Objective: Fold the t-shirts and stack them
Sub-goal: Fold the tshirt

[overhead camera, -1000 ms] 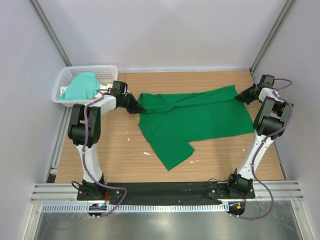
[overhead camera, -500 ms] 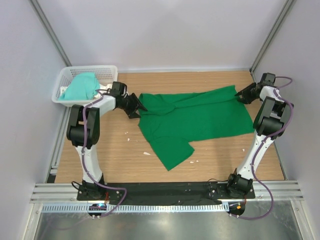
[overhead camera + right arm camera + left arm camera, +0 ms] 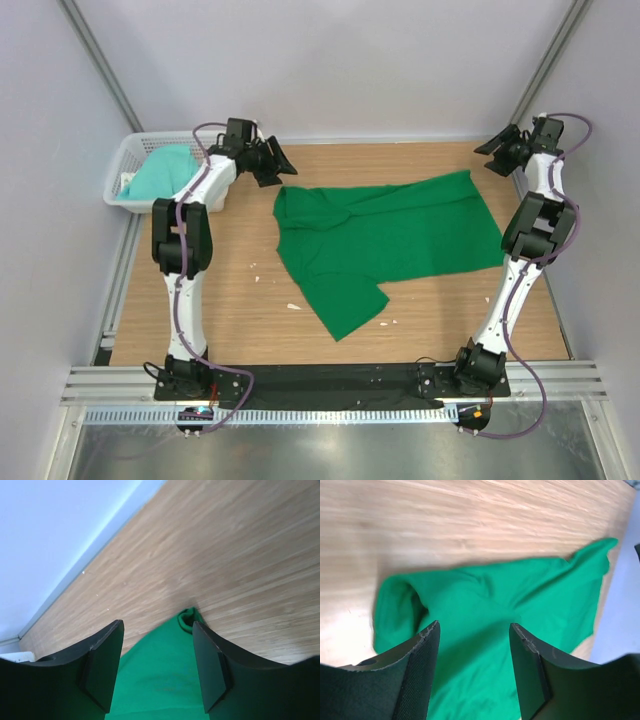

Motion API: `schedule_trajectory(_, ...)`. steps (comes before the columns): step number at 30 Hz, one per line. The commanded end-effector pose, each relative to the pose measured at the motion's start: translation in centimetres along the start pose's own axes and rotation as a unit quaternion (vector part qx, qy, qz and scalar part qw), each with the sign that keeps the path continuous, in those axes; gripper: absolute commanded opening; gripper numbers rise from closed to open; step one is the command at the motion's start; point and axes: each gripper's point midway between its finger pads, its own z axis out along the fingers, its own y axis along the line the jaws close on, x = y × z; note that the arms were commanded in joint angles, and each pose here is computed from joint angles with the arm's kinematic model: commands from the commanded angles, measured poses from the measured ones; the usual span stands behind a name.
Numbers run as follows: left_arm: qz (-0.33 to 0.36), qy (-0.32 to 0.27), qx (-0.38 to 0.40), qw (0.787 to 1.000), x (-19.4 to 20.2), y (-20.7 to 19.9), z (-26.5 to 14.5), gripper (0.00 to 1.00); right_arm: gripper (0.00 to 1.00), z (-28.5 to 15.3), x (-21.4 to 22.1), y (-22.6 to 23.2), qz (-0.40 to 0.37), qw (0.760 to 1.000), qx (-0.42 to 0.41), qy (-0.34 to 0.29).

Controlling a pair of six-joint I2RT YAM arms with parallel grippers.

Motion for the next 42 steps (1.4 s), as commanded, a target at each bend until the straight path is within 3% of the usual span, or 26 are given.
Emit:
schedule_trajectory(1, 0.004, 0.017, -0.034, 0.999, 0.0, 2.1, 1.5, 0.58, 0.63, 0.7, 1.4, 1.2, -0.012, 0.999, -0.029, 0.026)
schedule_trajectory(17, -0.022, 0.033, -0.039, 0.998, 1.2, 3.4, 2.8, 0.59, 0.59, 2.7, 4.6, -0.4, -0.016, 0.998, -0.017, 0.062)
schedule_trajectory(22, -0.03, 0.033, -0.044, 0.998, 1.4, 4.1, 3.7, 0.56, 0.56, 3.0, 4.8, -0.2, -0.016, 0.998, -0.021, 0.062)
schedule_trajectory(26, -0.042, 0.028, -0.037, 0.998, 1.1, 4.0, 4.2, 0.5, 0.47, 3.4, 4.9, -0.3, -0.011, 0.998, -0.024, 0.063)
schedule_trajectory(32, -0.061, 0.022, -0.029, 0.998, 0.9, 4.0, 5.1, 0.47, 0.47, 3.6, 4.9, -0.6, -0.008, 0.998, -0.021, 0.06)
schedule_trajectory(36, -0.064, 0.019, -0.027, 0.997, 0.8, 4.0, 5.4, 0.38, 0.49, 3.8, 4.8, -0.7, -0.007, 0.998, -0.018, 0.056)
schedule_trajectory(38, -0.067, 0.02, -0.029, 0.997, 0.9, 4.3, 5.7, 0.32, 0.45, 4.0, 4.9, -1.1, 0.0, 0.998, -0.011, 0.056)
schedule_trajectory(40, -0.07, 0.02, -0.031, 0.997, 0.9, 4.5, 5.8, 0.19, 0.31, 4.2, 5.0, -1.4, 0.007, 0.998, -0.005, 0.055)
schedule_trajectory(42, -0.076, 0.018, -0.032, 0.996, 0.8, 4.7, 5.9, 0.04, 0.25, 4.3, 4.9, -1.6, 0.011, 0.999, -0.002, 0.051)
